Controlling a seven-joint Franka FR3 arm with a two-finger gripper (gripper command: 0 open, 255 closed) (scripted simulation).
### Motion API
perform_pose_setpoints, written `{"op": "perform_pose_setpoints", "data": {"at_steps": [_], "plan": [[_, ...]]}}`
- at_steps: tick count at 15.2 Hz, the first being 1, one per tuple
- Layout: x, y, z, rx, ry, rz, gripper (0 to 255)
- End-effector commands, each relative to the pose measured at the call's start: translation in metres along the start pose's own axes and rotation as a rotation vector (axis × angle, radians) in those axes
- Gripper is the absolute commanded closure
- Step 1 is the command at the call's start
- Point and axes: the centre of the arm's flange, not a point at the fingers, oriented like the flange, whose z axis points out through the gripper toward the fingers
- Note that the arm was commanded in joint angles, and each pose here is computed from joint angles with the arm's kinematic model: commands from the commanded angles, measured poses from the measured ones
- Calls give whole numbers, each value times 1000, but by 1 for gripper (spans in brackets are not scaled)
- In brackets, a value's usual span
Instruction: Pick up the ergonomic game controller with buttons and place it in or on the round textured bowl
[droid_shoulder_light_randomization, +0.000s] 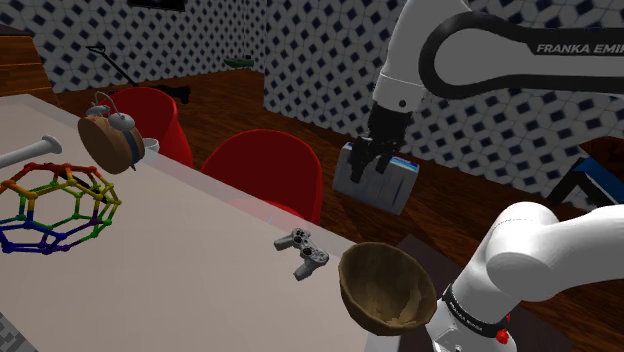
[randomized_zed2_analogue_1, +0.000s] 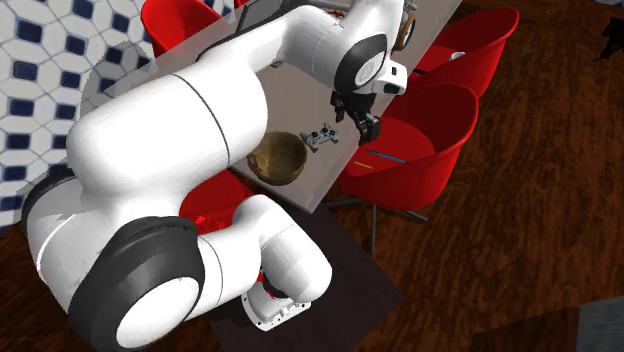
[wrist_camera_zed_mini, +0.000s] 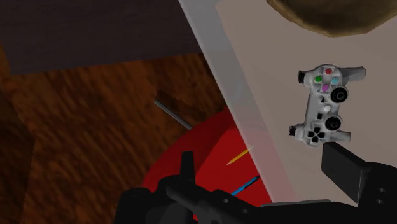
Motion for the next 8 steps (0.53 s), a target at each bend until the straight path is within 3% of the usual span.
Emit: {"op": "perform_pose_setpoints", "data": {"at_steps": [1,8], "plan": [[2,-21,19,-1,6,9,0],[3,-92,79,-9,24,32,0]]}}
